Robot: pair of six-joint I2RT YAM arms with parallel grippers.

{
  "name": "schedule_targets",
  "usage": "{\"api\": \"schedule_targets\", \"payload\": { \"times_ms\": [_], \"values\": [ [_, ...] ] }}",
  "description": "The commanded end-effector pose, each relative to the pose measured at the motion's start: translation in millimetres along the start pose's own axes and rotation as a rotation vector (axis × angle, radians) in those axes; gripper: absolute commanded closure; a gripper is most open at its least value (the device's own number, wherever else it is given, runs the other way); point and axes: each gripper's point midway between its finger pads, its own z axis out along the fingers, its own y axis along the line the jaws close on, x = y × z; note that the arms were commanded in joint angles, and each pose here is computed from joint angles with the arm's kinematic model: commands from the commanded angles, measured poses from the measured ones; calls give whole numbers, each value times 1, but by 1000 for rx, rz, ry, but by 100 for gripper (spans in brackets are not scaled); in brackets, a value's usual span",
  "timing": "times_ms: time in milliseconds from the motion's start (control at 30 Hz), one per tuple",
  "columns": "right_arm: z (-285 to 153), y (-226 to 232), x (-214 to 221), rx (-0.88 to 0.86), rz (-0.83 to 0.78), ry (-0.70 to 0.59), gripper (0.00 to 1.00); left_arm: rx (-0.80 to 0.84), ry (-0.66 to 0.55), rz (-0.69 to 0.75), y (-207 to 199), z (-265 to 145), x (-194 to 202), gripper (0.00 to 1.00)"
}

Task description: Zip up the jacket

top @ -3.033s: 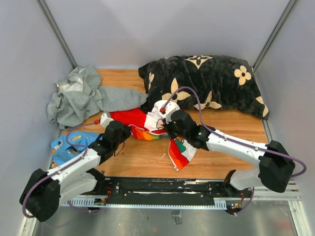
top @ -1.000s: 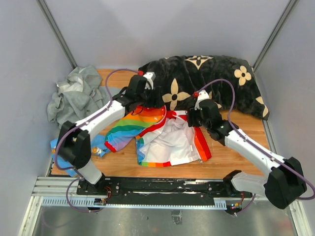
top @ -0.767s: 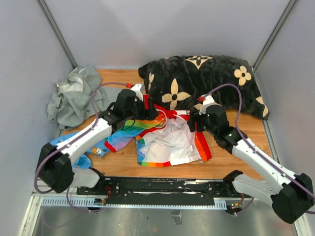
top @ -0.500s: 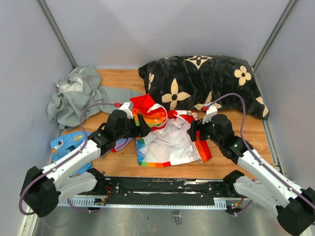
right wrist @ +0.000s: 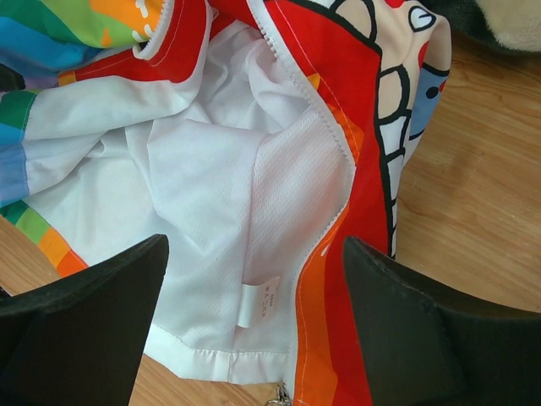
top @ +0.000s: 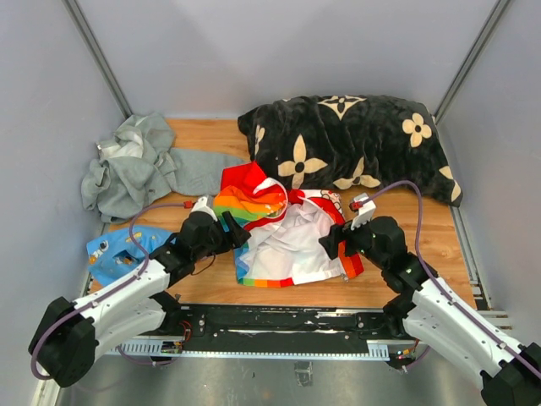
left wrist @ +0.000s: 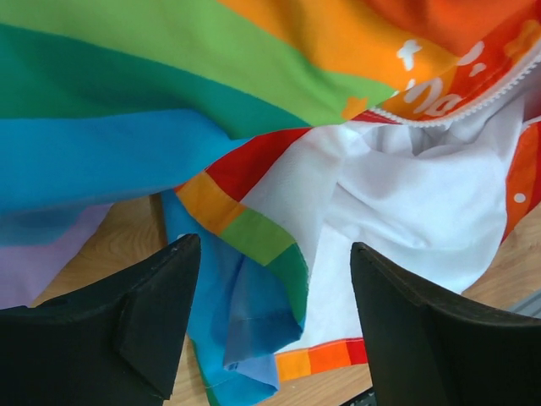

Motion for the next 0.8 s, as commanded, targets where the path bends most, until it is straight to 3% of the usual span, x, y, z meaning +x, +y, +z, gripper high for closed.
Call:
{"api": "schedule_targets", "payload": {
  "times_ms": [0, 200, 367, 567, 767],
  "values": [
    [1, 7, -3, -29, 15, -49, 15, 43, -27, -45, -4, 11, 1, 27],
    [-1, 7, -3, -24, 25, -76, 14, 79, -18, -24, -8, 22, 6, 39],
    [2, 0, 2, 13, 27, -69, 14, 156, -24, 6, -26, 15, 5, 64],
    [2, -2, 4, 22, 26, -61, 14, 231, -17, 126, -64, -2, 5, 83],
    [-4, 2, -3, 10, 35, -79, 14, 342, 95, 312, -111, -16, 48, 91]
  ]
}}
